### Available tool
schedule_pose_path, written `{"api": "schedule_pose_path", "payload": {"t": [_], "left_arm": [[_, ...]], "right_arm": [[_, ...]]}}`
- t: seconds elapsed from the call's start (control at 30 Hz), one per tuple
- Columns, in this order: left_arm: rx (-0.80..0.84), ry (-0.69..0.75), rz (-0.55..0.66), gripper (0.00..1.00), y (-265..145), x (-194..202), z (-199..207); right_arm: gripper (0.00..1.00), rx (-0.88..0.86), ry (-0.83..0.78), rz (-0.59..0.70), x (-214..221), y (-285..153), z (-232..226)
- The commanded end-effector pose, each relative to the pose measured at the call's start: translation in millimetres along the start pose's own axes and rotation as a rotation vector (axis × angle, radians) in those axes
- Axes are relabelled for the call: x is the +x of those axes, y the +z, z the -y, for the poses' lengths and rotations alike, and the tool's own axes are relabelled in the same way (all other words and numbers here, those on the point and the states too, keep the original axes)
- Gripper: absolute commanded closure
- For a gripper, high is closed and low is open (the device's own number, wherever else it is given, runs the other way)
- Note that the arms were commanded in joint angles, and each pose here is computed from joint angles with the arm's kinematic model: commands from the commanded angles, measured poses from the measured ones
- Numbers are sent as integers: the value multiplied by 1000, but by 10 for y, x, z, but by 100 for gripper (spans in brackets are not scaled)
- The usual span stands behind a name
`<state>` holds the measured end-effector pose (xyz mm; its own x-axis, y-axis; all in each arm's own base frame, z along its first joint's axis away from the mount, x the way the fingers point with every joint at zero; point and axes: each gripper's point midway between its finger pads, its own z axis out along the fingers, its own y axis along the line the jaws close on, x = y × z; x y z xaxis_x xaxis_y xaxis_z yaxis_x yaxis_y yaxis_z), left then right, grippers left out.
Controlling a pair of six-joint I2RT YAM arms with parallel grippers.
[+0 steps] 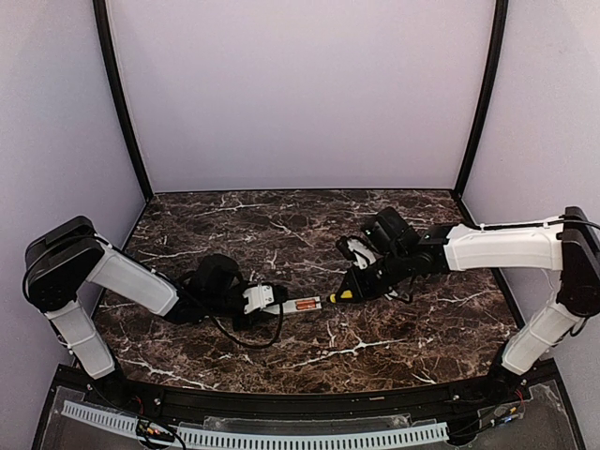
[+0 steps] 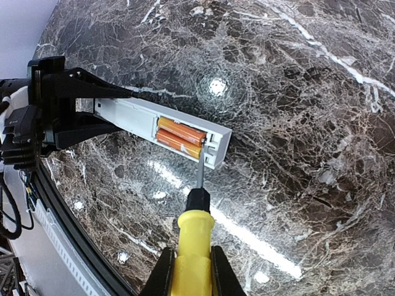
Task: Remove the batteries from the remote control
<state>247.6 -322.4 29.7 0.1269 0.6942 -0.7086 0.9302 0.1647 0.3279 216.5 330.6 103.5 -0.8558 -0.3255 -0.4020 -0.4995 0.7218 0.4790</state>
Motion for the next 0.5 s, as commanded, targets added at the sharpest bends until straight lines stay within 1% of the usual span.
{"api": "schedule_pose_path", "payload": {"t": [0.0,0.47], "left_arm": [[58,46,155,100,-58,-376,104],[81,38,161,100,-50,-361,153]], "right_arm": [[100,-238,-80,-39,140,51,-444],[100,-310,-96,11,178,11,-461]]}}
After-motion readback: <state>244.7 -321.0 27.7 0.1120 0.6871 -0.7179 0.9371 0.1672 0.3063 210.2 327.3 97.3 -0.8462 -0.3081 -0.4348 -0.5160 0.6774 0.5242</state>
